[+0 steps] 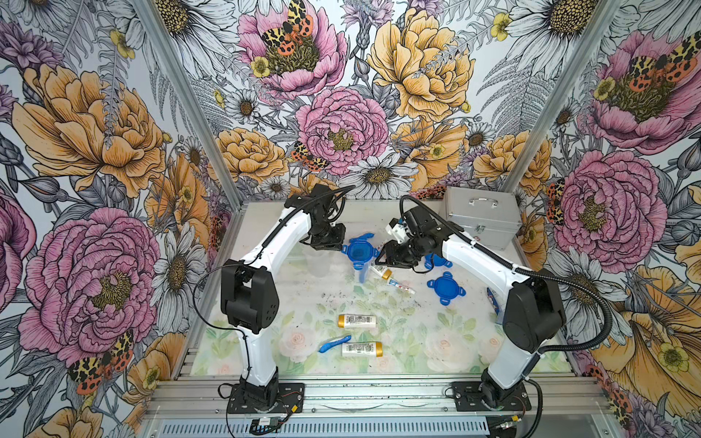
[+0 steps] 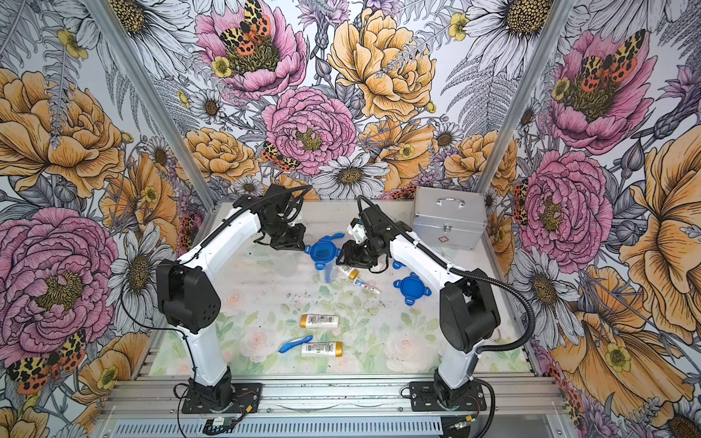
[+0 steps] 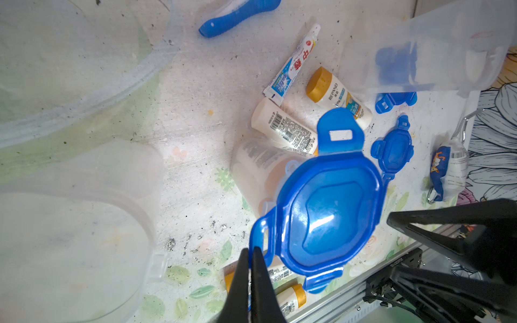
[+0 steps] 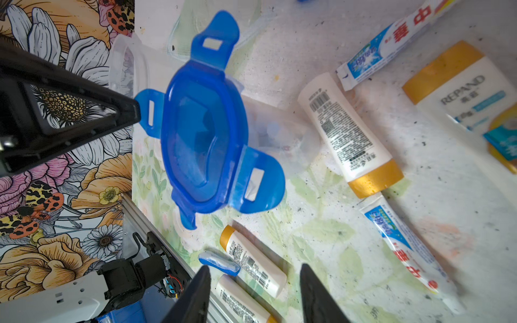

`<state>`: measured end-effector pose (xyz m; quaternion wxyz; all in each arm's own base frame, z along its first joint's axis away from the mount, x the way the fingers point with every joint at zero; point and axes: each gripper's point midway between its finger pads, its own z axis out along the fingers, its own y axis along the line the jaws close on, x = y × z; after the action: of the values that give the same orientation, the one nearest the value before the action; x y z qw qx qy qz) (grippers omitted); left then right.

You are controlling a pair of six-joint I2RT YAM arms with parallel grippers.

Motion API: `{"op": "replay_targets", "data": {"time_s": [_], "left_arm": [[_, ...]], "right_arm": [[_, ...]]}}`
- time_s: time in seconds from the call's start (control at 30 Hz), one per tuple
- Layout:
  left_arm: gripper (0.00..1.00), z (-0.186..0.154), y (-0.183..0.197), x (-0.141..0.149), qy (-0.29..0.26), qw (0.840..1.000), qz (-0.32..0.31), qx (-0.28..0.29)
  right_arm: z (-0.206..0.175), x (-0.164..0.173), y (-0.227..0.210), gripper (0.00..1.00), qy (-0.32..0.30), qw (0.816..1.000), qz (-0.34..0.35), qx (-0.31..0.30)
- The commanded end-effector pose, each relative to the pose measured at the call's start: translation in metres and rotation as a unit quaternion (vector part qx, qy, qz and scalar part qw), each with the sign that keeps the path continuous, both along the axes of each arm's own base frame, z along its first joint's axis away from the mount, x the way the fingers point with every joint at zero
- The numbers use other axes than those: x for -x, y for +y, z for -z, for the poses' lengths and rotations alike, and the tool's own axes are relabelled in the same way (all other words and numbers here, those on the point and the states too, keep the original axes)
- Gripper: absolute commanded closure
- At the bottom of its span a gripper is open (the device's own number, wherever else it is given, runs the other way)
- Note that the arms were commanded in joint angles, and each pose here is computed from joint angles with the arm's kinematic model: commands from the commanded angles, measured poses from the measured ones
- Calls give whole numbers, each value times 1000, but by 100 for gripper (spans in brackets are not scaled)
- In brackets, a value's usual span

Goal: Pack away toiletry kits
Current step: Close the lid on the container.

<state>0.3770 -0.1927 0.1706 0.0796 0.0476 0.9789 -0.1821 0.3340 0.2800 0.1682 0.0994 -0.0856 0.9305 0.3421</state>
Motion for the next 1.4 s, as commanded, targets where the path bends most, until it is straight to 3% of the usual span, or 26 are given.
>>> {"op": "replay_targets", "data": {"time_s": [0.0,0.5,1.37], "left_arm": [[100,4,7,-3,-1,1000,4,-24],[100,3,4,-1,-1,1000,2,-25],[100,-1,5,2,-3,1000,-4,-27]], "right_arm": [[-23,-4,3,49,-27,1000,6,-11],[-22,-49,29,52,-41,999,0,-19],[24,-40,22,54,-6,1000,-10,18]]}}
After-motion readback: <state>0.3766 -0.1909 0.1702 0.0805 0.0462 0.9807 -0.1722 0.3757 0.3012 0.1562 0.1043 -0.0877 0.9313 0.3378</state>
